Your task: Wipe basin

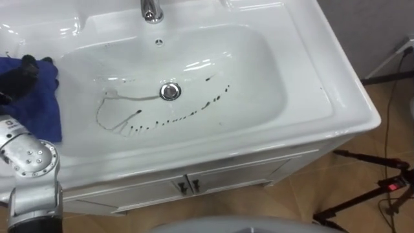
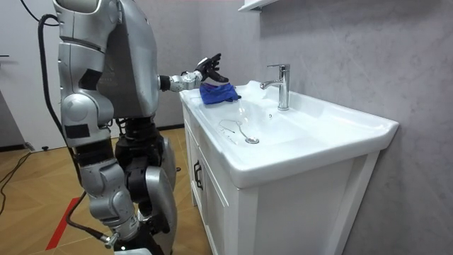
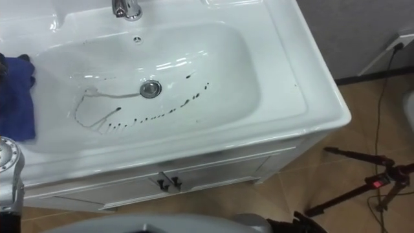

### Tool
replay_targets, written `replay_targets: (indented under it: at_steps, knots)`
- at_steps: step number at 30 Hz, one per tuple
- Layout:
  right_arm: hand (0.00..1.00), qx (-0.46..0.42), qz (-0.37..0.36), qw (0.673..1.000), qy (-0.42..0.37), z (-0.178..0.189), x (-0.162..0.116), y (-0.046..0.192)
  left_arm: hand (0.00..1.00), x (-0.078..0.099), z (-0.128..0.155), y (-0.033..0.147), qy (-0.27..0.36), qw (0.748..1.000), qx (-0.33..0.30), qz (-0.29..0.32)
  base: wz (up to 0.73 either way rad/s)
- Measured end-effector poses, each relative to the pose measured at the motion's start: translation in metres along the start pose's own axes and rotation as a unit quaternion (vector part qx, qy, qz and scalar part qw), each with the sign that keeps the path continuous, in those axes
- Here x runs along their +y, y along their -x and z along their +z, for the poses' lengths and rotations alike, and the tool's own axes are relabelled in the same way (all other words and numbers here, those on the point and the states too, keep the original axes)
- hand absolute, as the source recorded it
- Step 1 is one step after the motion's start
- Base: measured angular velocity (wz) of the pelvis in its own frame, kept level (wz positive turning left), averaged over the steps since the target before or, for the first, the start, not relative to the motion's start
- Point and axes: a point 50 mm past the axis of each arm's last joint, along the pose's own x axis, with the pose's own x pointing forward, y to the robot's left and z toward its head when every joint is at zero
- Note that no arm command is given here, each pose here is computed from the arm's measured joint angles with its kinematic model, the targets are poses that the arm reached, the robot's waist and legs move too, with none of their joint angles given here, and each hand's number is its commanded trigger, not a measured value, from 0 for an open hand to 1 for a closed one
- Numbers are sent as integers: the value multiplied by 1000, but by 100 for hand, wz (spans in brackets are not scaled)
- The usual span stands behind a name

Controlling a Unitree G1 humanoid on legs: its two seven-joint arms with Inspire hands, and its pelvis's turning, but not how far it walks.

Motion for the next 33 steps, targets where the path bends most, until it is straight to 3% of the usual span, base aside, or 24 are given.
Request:
replay_targets:
  at_steps: [10,20,26,33]
  knots:
    - [0,3,0,1000,-6,0,2,0,0,-18,-21,18,-65,995,30,-68,1]
    - [0,2,2,1000,-1,1,4,-1,0,-35,-21,34,-61,991,36,-118,-1]
    - [0,2,4,1000,-1,0,5,-1,0,-37,-38,46,-76,986,78,-127,-9]
    - [0,3,9,1000,-6,-3,5,0,0,-36,-44,49,-87,984,84,-132,0]
